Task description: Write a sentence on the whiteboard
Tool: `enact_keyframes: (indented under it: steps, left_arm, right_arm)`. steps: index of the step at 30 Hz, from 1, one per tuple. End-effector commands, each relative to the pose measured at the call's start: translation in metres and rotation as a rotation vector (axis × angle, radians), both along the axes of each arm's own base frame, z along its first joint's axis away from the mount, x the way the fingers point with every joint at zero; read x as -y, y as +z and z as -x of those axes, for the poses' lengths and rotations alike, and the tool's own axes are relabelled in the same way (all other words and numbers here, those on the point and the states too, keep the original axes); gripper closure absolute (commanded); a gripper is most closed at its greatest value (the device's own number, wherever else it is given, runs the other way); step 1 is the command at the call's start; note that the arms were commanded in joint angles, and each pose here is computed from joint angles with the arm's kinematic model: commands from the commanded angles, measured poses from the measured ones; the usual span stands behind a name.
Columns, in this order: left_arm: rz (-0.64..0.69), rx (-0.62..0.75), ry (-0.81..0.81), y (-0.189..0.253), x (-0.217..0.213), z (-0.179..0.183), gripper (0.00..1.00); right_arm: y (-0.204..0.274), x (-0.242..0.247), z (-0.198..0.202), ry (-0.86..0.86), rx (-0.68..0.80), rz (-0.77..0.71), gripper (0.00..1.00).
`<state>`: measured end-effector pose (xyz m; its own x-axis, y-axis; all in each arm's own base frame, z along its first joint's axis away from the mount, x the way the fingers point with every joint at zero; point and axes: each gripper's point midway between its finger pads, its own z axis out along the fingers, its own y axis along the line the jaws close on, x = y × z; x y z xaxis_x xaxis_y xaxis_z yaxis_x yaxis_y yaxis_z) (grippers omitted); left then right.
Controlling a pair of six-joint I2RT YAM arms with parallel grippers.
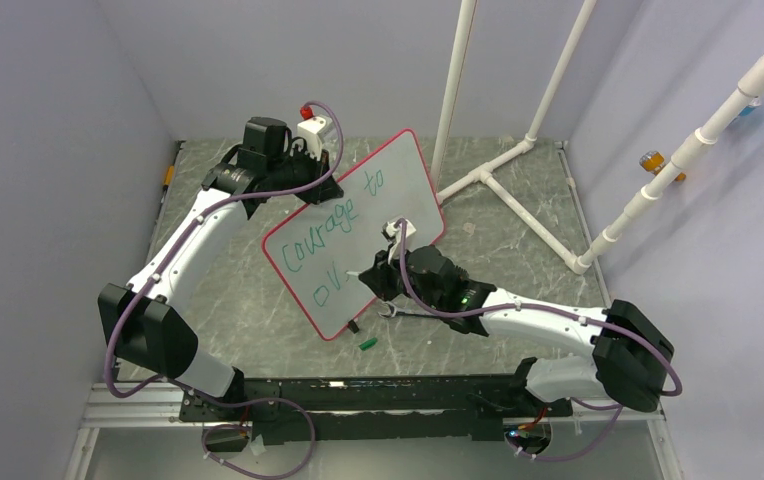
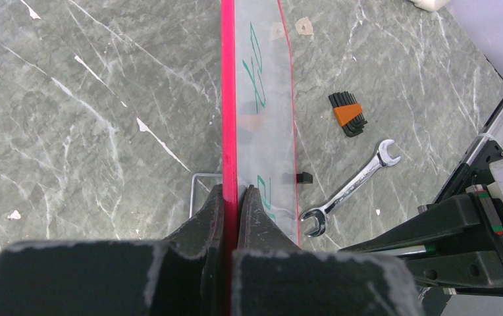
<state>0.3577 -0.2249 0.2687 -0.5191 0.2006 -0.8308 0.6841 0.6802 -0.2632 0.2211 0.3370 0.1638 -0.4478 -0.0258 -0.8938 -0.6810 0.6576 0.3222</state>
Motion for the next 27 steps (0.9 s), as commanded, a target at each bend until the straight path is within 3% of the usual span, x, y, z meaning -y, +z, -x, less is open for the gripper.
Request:
enact_keyframes:
  steps: [1, 27]
  left_arm:
    - [-0.193, 0.035, 0.056, -0.029, -0.028, -0.009, 1.00]
    - [-0.192, 0.035, 0.055, -0.029, -0.028, -0.009, 1.00]
  right_arm:
    - [0.020, -0.014, 0.000, 0.046, 0.031, -0.061, 1.00]
    - [-0.032, 0.010, 0.002, -0.042, -0.040, 0.051, 1.00]
